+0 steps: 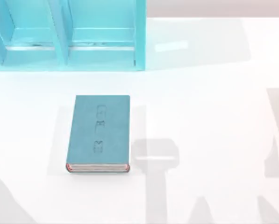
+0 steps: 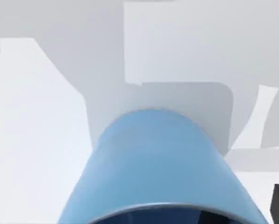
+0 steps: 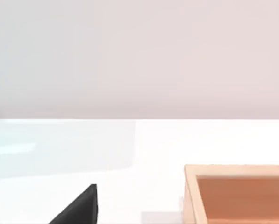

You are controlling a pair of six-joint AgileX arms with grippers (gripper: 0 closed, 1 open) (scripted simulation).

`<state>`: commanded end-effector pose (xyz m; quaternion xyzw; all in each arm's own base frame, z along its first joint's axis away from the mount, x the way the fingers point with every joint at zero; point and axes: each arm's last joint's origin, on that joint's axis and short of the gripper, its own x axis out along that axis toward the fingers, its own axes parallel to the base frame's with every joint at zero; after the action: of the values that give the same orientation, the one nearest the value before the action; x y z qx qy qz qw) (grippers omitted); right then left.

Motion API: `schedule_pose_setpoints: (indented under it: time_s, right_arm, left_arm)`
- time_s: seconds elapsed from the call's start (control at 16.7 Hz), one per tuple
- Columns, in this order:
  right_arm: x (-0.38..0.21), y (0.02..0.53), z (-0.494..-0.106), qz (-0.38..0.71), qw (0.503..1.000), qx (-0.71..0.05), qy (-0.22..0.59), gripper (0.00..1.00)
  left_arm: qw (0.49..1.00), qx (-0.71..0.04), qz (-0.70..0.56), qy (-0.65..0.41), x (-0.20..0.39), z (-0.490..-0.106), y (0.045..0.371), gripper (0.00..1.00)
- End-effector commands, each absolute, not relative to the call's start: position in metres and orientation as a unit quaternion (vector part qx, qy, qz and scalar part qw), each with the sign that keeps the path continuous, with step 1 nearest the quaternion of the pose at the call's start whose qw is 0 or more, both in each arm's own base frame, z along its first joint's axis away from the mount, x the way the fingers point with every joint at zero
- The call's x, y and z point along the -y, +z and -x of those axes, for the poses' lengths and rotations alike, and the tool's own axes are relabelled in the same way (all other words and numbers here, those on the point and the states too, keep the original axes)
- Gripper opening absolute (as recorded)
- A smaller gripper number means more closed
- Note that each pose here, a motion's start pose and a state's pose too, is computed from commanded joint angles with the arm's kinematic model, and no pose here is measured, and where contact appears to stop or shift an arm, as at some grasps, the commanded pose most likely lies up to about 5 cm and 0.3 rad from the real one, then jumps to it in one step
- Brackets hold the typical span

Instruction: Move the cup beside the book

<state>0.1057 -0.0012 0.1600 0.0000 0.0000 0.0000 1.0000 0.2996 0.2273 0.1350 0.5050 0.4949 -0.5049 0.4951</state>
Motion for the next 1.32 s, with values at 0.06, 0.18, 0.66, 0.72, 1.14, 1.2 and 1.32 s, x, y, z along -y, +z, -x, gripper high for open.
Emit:
schedule_pose_setpoints:
  time_s: [0.06, 0.18, 0.66, 0.72, 1.14, 1.2, 1.32]
  right_arm:
    - [0.001, 0.16, -0.106, 0.0, 1.0, 0.0, 0.0, 1.0]
    - [0.001, 0.16, -0.106, 0.0, 1.0, 0.0, 0.0, 1.0]
    - [0.001, 0.16, -0.106, 0.0, 1.0, 0.0, 0.0, 1.0]
    - [0.001, 0.16, -0.106, 0.0, 1.0, 0.0, 0.0, 1.0]
    - [0.001, 0.16, -0.106, 0.0, 1.0, 0.0, 0.0, 1.0]
    - [0.001, 0.16, -0.106, 0.0, 1.0, 0.0, 0.0, 1.0]
    - [0.001, 0.16, -0.106, 0.0, 1.0, 0.0, 0.0, 1.0]
  left_arm:
    - [0.495, -0.495, -0.505, -0.505, -0.227, -0.3, 0.135, 0.02]
    - [0.495, -0.495, -0.505, -0.505, -0.227, -0.3, 0.135, 0.0]
    - [0.495, -0.494, -0.505, -0.505, -0.227, -0.3, 0.136, 0.0]
    - [0.496, -0.495, -0.504, -0.505, -0.228, -0.3, 0.14, 0.0]
    - [0.495, -0.494, -0.506, -0.505, -0.227, -0.3, 0.185, 0.0]
    - [0.494, -0.494, -0.506, -0.505, -0.227, -0.3, 0.185, 0.0]
    - [0.495, -0.494, -0.504, -0.506, -0.227, -0.3, 0.183, 0.0]
